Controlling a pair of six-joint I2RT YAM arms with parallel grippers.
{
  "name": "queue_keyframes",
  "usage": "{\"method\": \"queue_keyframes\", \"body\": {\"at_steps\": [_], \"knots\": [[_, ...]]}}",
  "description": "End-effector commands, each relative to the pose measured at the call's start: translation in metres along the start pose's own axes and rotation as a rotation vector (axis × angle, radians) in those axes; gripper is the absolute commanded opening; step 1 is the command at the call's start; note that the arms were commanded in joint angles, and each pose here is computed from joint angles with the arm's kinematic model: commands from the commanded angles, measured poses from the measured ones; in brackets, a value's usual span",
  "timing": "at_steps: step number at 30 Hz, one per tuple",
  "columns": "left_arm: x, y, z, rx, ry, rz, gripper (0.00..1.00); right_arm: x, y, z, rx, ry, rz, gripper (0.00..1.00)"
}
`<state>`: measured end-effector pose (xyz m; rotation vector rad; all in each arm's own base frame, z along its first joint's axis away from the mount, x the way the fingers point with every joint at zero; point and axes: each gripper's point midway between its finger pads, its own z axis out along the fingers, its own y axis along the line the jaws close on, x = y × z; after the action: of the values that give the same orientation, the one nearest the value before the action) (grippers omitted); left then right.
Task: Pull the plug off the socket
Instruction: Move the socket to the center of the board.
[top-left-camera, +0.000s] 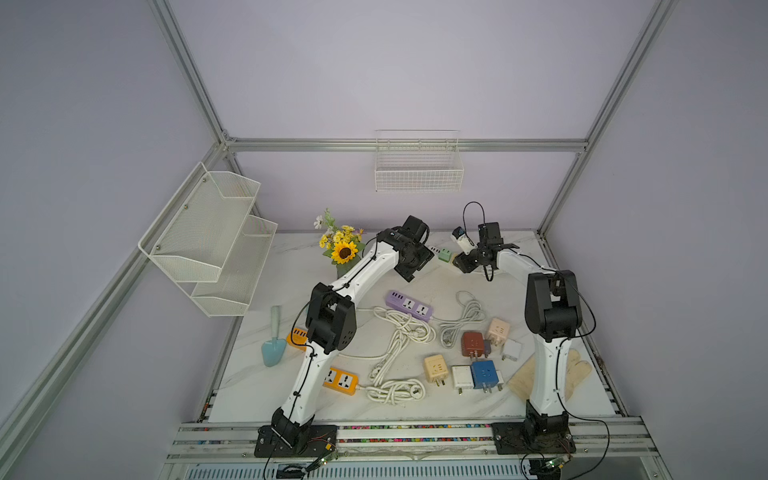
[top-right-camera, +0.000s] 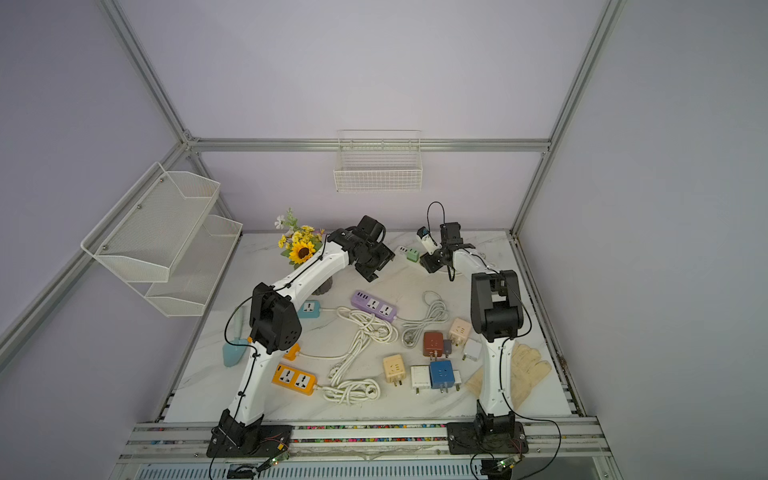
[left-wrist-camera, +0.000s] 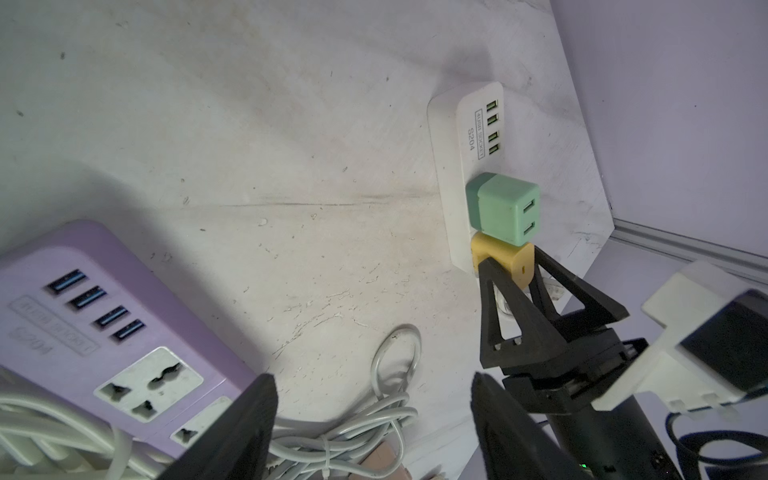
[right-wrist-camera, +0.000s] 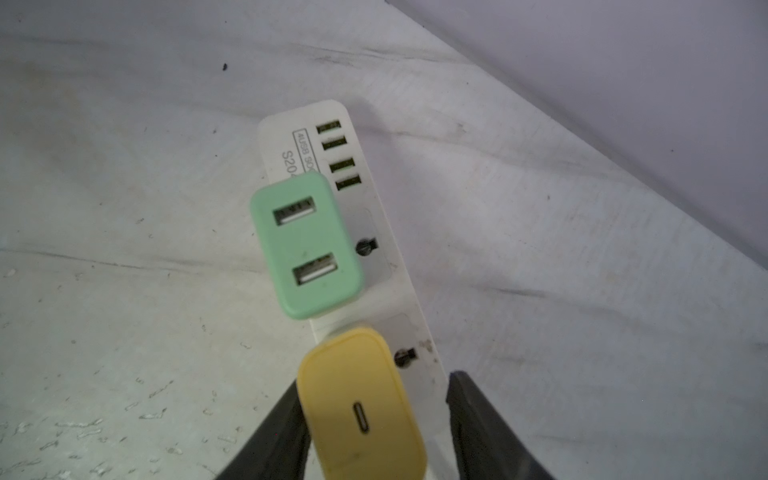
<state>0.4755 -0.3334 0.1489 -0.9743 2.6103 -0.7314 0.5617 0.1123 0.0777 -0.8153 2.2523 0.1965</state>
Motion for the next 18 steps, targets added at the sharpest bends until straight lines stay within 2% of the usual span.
{"method": "queue_keyframes", "body": {"at_steps": [1,9,18], "knots": [[-0.012,-0.006,-0.004,0.024,-0.012,-0.003,0.76,-0.007,0.010,0.008,-0.033,-0.020,-0.023,0.46],[-0.024,0.001,0.001,0.009,-0.023,-0.046,0.76,-0.003,0.033,0.008,-0.061,0.009,-0.118,0.24],[-0.038,0.010,0.015,-0.012,-0.045,-0.120,0.77,0.003,0.084,-0.007,-0.126,0.022,-0.236,0.20]]}}
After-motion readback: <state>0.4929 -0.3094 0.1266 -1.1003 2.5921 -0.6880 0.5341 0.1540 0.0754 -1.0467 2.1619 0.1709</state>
